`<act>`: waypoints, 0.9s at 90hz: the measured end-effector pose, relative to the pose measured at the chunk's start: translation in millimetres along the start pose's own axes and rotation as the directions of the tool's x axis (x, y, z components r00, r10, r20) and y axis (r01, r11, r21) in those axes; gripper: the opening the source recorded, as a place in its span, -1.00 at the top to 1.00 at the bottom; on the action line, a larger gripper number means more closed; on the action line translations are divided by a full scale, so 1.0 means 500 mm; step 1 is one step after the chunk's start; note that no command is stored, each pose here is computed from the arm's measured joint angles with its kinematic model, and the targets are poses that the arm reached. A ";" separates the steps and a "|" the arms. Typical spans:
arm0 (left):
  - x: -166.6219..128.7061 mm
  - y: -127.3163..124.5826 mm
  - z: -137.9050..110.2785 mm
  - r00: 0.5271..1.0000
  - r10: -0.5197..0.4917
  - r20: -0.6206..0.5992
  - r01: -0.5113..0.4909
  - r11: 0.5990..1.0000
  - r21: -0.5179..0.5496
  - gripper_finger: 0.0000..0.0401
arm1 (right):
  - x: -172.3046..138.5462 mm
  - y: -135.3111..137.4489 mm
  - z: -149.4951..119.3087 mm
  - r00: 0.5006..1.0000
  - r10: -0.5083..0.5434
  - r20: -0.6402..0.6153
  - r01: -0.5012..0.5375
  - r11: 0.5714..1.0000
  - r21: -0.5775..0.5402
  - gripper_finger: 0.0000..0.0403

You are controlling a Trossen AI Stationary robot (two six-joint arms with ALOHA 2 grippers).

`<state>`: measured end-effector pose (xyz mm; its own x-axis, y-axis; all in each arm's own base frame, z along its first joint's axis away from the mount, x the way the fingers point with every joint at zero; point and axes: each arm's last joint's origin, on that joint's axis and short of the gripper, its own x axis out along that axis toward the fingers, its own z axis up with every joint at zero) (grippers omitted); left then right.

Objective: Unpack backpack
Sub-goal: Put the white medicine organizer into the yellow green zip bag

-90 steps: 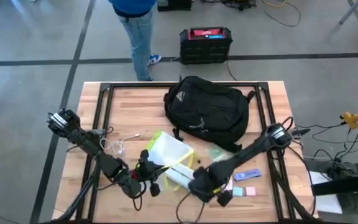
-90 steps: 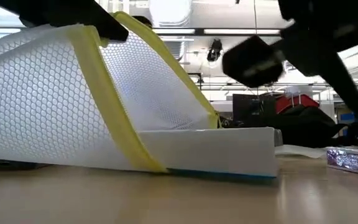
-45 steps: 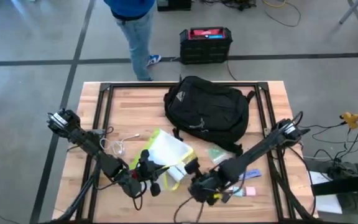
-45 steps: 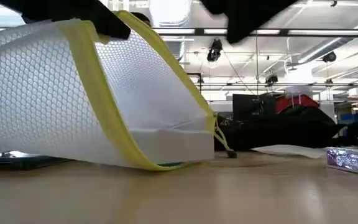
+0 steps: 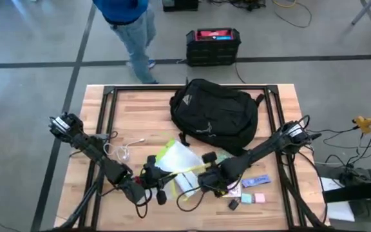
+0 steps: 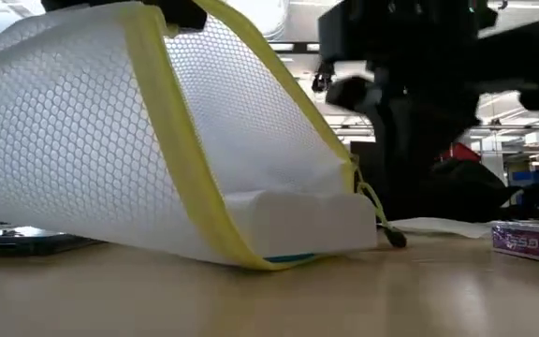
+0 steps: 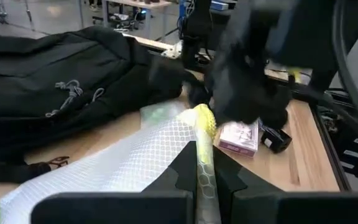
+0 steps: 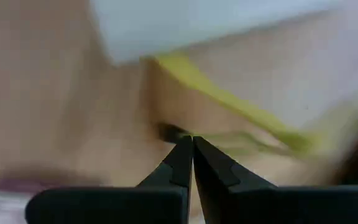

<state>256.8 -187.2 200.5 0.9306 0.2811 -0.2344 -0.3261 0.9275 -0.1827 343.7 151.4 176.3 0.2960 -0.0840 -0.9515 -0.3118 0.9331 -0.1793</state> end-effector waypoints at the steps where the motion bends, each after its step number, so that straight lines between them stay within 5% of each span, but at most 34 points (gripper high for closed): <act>1: 0.001 0.000 0.001 1.000 0.002 0.001 -0.002 1.000 0.002 1.00 | 0.003 0.001 0.002 1.000 0.011 0.012 -0.011 1.000 0.003 1.00; 9: 0.007 0.001 0.009 1.000 0.011 0.009 -0.011 1.000 0.002 1.00 | 0.011 0.010 0.039 0.974 0.132 0.184 -0.135 0.991 0.007 1.00; 21: 0.010 0.001 0.013 1.000 0.014 0.013 -0.014 1.000 -0.003 1.00 | -0.038 0.019 0.096 0.849 0.292 0.441 -0.274 0.956 -0.104 1.00; 28: 0.009 0.000 0.013 1.000 0.007 0.010 -0.007 1.000 -0.004 1.00 | -0.068 0.018 0.095 0.839 0.280 0.466 -0.237 0.960 -0.150 1.00; 36: 0.010 0.001 0.013 1.000 0.008 0.010 -0.008 1.000 -0.007 1.00 | -0.076 0.010 0.076 0.888 0.221 0.402 -0.185 0.974 -0.128 1.00; 48: 0.010 0.001 0.013 1.000 0.009 0.009 -0.009 1.000 -0.008 1.00 | -0.052 0.008 0.043 0.948 0.206 0.242 -0.192 0.978 -0.081 1.00; 62: 0.010 0.000 0.013 1.000 0.007 0.012 -0.007 1.000 -0.026 1.00 | 0.002 0.035 0.026 0.948 0.276 0.160 -0.256 0.957 -0.135 1.00; 73: 0.012 0.002 0.015 1.000 0.010 0.015 -0.009 0.999 -0.031 1.00 | 0.018 0.043 0.082 0.876 0.280 0.392 -0.226 0.958 -0.178 1.00; 81: 0.012 0.002 0.016 1.000 0.009 0.018 -0.008 0.999 -0.046 1.00 | -0.014 0.031 0.124 0.793 0.141 0.592 -0.096 0.990 -0.108 1.00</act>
<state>263.6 -182.9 206.5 0.9304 0.2941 -0.2186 -0.3412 0.9129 -0.2241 392.6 188.2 195.5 0.7252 0.2724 -0.6324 -0.4345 0.8935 -0.1133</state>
